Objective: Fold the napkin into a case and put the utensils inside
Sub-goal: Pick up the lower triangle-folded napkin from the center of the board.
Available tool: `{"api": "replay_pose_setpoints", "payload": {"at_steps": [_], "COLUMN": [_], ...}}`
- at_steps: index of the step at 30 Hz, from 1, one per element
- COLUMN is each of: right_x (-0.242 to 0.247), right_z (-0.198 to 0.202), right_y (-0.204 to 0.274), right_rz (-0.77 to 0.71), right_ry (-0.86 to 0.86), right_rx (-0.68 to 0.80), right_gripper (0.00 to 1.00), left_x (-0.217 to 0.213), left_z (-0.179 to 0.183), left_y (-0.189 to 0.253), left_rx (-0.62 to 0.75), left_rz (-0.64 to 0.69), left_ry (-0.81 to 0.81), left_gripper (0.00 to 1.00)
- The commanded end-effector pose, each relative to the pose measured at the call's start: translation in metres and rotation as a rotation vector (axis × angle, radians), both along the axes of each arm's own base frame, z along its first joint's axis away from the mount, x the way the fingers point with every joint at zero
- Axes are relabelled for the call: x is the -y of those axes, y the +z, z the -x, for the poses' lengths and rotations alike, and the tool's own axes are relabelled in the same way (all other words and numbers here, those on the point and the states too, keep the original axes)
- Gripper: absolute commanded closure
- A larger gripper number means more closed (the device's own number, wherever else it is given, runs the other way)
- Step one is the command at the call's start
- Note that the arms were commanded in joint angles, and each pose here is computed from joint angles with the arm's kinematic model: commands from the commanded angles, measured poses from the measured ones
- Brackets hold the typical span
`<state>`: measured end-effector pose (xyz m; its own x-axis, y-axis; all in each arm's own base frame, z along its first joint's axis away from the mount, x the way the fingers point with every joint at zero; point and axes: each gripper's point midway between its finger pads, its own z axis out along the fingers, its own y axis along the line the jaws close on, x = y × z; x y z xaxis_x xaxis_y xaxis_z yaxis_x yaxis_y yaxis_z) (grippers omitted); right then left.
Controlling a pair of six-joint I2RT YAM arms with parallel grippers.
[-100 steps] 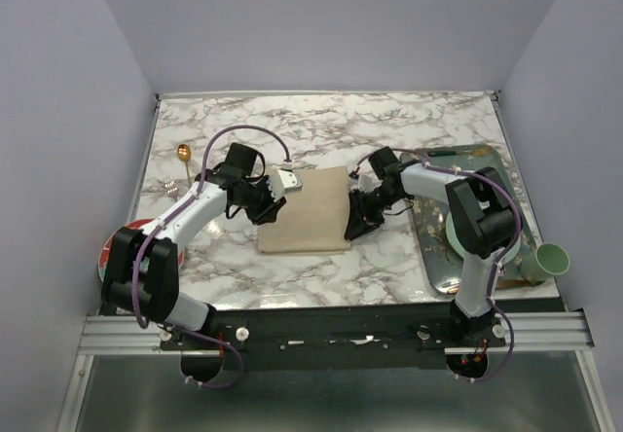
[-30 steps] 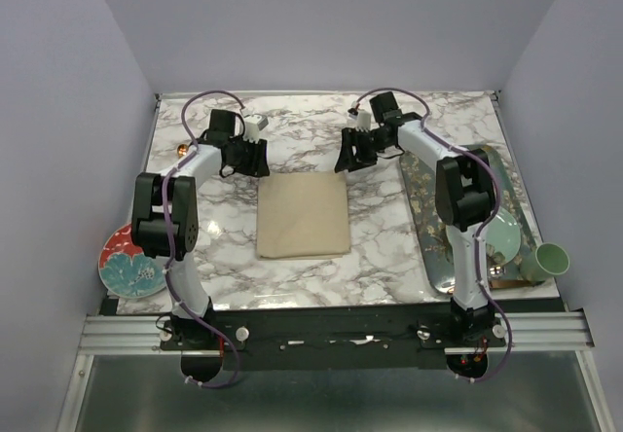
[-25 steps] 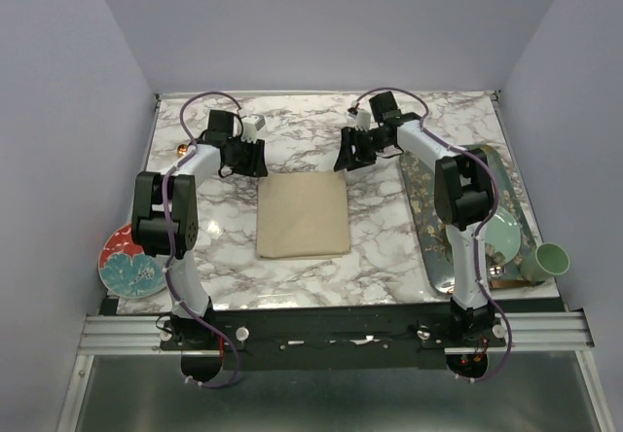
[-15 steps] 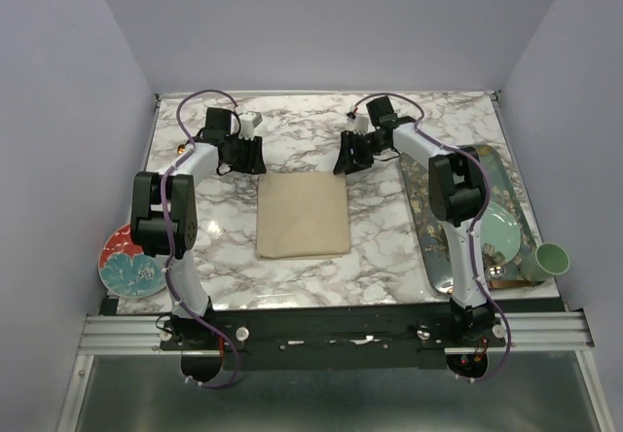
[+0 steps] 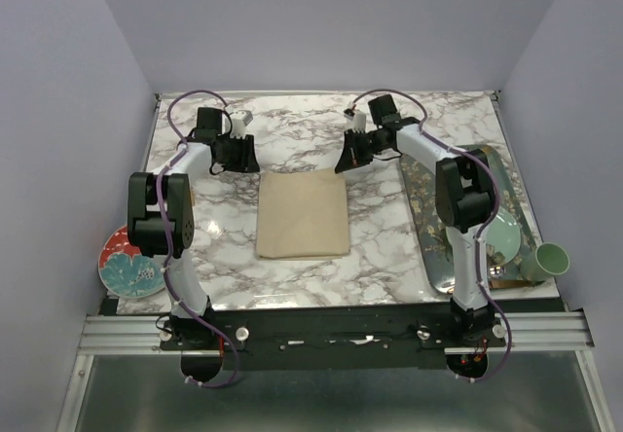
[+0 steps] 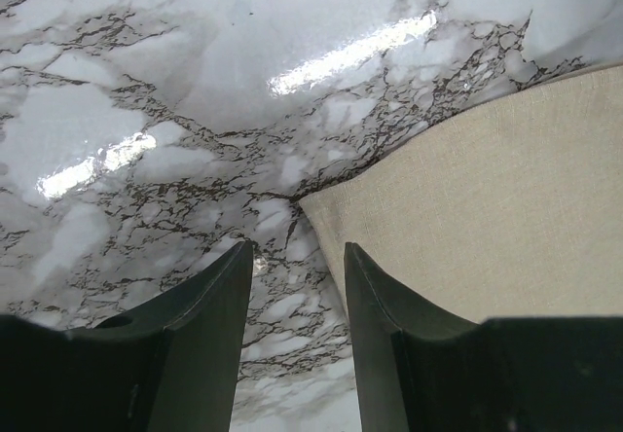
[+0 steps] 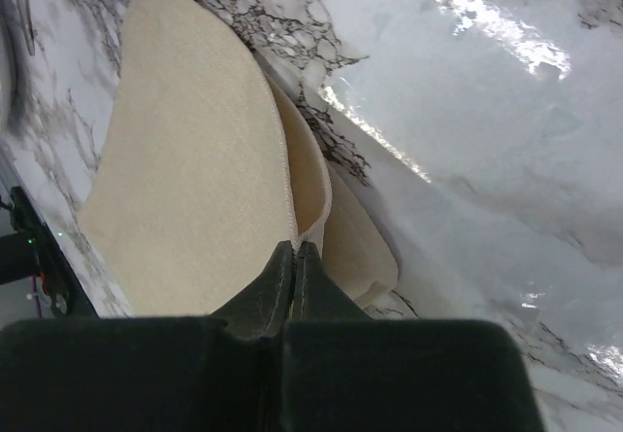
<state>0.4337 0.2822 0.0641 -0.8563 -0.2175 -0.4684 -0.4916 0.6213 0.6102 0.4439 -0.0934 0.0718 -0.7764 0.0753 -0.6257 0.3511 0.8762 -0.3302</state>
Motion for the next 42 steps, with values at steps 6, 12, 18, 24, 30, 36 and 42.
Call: {"api": "replay_pose_setpoints", "payload": {"at_steps": [6,12,18,24,30,36,42], "right_x": [-0.021,-0.031,-0.03,-0.019,-0.012,0.002,0.019], "right_z": [0.024,0.042,0.042,0.028,0.022,0.007,-0.001], "right_y": [0.02,0.019,0.011,0.016,0.016,0.004,-0.006], "right_rz": [0.052,0.129,0.193,0.185,0.158,0.204,0.241], "right_ry": [0.222,0.342,0.332,0.214,0.147,0.057,0.041], "right_rx": [0.26,0.38,0.394,0.327,0.264,0.191,0.146], "right_gripper": [0.99,0.99,0.99,0.99,0.95,0.68,0.43], "left_x": [-0.005,-0.019,-0.022,-0.02,-0.016,-0.017,-0.016], "left_z": [0.006,0.012,0.018,0.016,0.017,0.019,0.017], "left_y": [0.01,0.011,0.008,0.009,0.01,0.006,0.009], "left_rx": [0.005,-0.005,-0.018,-0.014,-0.012,-0.025,-0.02], "left_rz": [0.037,0.045,0.049,0.058,0.078,0.073,0.077], "left_ry": [0.007,0.036,0.041,0.036,0.019,0.018,0.013], "left_gripper": [0.48,0.48,0.48,0.48,0.49,0.49,0.49]}}
